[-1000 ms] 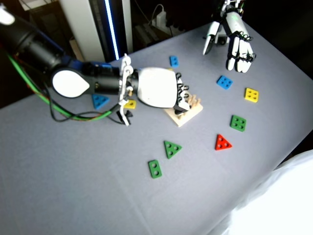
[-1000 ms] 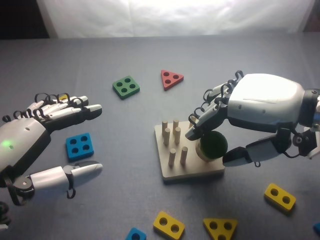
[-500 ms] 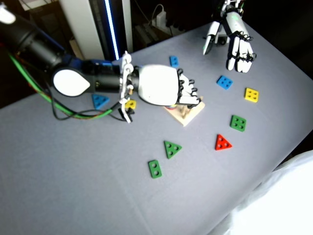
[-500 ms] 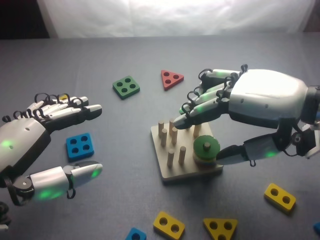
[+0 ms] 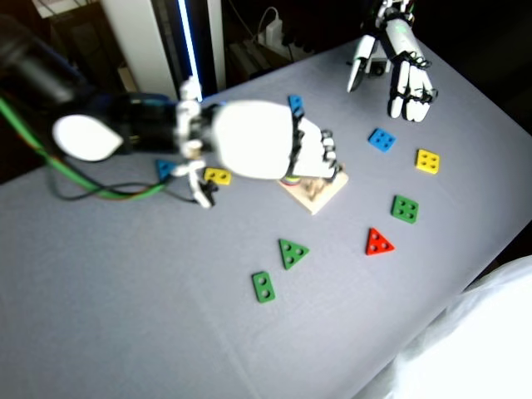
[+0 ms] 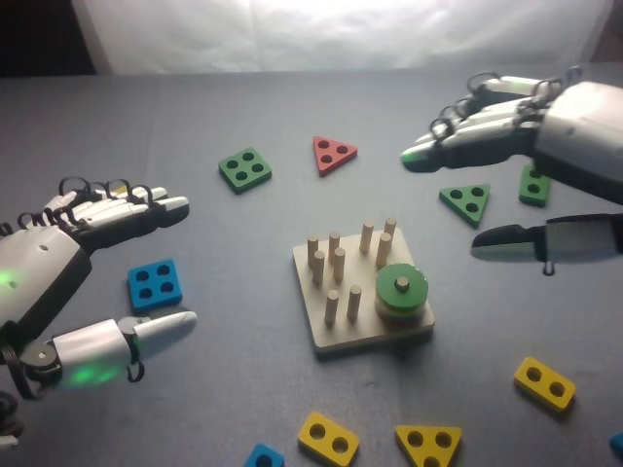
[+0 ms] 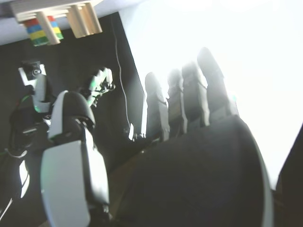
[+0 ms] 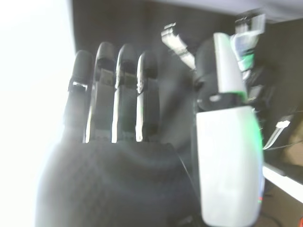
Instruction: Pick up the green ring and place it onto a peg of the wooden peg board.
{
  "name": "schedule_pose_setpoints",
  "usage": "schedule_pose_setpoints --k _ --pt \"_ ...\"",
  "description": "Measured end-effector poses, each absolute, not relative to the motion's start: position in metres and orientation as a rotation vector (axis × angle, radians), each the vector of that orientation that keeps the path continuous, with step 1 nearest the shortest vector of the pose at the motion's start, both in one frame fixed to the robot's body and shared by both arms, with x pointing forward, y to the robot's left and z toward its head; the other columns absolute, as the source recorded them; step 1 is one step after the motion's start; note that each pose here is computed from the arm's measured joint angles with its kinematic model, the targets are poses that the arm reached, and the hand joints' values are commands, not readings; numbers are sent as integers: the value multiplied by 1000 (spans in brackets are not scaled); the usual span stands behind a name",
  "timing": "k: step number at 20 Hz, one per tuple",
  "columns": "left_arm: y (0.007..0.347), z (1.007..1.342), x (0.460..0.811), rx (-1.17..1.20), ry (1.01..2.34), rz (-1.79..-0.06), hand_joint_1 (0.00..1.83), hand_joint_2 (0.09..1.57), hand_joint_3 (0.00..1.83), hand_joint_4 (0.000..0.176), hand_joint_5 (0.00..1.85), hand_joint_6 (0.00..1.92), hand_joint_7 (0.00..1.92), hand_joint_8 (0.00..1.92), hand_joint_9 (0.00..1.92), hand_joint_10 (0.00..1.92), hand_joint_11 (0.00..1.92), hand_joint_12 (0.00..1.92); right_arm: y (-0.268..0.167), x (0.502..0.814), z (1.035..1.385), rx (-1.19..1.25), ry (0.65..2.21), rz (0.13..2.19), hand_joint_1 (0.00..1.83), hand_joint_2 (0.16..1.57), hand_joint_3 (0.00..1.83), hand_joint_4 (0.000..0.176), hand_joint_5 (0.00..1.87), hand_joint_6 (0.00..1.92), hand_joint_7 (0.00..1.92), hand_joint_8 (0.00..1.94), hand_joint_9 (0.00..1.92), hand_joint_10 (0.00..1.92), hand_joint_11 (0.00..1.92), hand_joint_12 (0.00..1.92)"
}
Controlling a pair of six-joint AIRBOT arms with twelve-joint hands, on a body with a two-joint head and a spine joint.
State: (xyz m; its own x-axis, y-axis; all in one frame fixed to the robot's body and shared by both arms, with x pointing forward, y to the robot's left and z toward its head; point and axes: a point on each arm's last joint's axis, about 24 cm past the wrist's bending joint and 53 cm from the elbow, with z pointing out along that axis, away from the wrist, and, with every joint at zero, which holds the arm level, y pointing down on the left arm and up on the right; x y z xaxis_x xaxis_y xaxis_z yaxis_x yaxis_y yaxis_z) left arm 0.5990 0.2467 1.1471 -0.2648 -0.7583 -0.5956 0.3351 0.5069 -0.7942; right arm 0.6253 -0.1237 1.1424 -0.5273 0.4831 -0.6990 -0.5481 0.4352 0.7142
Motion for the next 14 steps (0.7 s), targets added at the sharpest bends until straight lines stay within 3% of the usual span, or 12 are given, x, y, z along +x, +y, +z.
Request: schedule_pose_setpoints --k 3,5,6,7,9,10,11,13,14 --pt "250 1168 596 -380 1403 -1122 654 1146 0 17 391 1 298 4 274 9 0 931 -140 613 1169 6 1553 1347 983 1059 6 0 599 0 604 0 601 8 312 635" --pt "253 1175 595 -381 1368 -1128 639 1143 0 17 387 0 303 3 277 7 0 965 -154 612 1180 69 1479 1371 966 1064 7 0 601 1 610 2 605 9 308 629" --pt "253 1179 593 -386 1348 -1135 556 1139 0 54 310 0 254 0 227 1 0 763 -165 611 1186 119 1428 1380 857 1097 9 0 615 0 615 0 618 3 283 694" --pt "251 1181 592 -379 1342 -1144 559 1127 0 54 302 0 233 0 225 2 0 720 -173 609 1189 153 1394 1384 826 1119 2 0 601 0 621 0 622 2 278 720" --pt "248 1187 589 -365 1320 -1168 588 1048 0 65 217 0 233 3 274 10 0 867 -190 602 1198 197 1321 1382 763 1190 3 0 591 0 631 1 653 6 310 778" --pt "248 1189 587 -371 1306 -1180 590 1035 0 58 178 3 231 1 275 5 0 813 -200 599 1203 211 1285 1373 698 1199 2 0 606 5 657 8 691 18 341 799" --pt "249 1192 586 -374 1292 -1183 562 1044 0 65 137 0 218 0 268 2 0 783 -210 597 1207 230 1252 1350 597 1235 15 0 592 4 663 8 708 20 350 809" --pt "252 1197 585 -379 1265 -1190 484 1049 0 97 98 4 179 3 238 5 0 900 -225 594 1216 257 1193 1333 586 1237 0 0 530 0 635 1 692 3 266 898" --pt "252 1199 585 -378 1255 -1193 484 1049 0 97 98 4 179 3 238 5 0 900 -229 592 1220 262 1171 1332 586 1237 0 0 530 0 635 1 692 3 266 898"
